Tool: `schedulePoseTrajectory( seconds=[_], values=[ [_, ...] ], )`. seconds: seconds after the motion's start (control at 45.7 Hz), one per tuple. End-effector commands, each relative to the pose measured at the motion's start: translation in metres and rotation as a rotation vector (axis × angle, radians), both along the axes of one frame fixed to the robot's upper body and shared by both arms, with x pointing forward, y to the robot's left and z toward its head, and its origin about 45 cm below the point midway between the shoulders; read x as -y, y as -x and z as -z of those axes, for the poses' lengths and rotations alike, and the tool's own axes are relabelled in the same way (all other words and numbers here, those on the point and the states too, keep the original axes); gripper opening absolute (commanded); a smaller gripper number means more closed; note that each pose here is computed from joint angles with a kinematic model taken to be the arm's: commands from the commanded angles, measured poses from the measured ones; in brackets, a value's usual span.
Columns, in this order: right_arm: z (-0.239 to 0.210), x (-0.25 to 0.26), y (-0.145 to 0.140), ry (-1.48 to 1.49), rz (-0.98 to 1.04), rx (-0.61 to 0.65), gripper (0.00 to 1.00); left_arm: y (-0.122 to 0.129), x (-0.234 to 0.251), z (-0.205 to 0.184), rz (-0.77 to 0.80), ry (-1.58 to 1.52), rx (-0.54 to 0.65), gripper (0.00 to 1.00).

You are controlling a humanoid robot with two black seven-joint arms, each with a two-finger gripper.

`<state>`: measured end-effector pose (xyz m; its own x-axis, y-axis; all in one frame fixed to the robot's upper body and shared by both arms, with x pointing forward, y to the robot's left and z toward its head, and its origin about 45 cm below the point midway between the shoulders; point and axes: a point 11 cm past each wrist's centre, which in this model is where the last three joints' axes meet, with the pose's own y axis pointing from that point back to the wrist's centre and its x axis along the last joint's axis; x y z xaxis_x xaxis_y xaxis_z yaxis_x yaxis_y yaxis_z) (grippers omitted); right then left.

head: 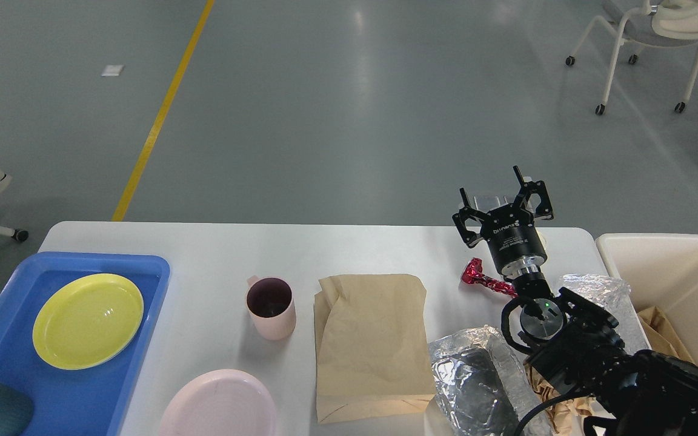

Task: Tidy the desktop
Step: 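Lift the green-blue mug and place it in the blue tray corner, then move the left gripper to the pink mug and grasp it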

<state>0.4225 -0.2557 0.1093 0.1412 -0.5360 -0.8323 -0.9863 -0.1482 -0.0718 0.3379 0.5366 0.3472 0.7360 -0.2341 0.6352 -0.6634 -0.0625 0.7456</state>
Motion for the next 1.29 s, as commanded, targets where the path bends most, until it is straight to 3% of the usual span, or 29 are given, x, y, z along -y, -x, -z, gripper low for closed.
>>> schedulePoseTrajectory(
  seconds=[0.0,0.11,0.197,0.416,0.526,0.745,1.051,1.27],
  values=[
    [0.000,0.000,0.000,-0.001,-0.001,0.001,1.00,-0.060,0.082,-0.115,0.030,0.169,0.089,0.77],
    [0.000,0.000,0.000,0.001,0.001,0.000,1.00,-0.092,0.161,-0.166,0.116,0.254,0.110,0.77],
    [0.001,-0.001,0.001,0.000,-0.001,-0.002,1.00,-0.103,0.205,-0.166,0.148,0.246,0.068,0.77],
    [0.000,0.000,0.000,0.002,0.000,-0.001,1.00,-0.090,0.286,-0.069,0.157,0.262,-0.043,0.77],
    [0.000,0.000,0.000,0.002,0.000,-0.001,1.00,-0.061,0.289,0.011,0.159,0.235,-0.206,0.77],
    [0.000,0.000,0.000,0.002,0.000,-0.001,1.00,-0.037,0.283,0.092,0.128,0.167,-0.267,0.76],
    [0.000,0.000,0.000,0.001,0.001,0.000,1.00,-0.017,0.290,0.155,0.051,0.177,-0.279,0.75],
    [0.000,0.000,0.000,0.000,0.000,0.000,1.00,-0.017,0.285,0.184,-0.009,0.165,-0.247,0.74]
  ],
)
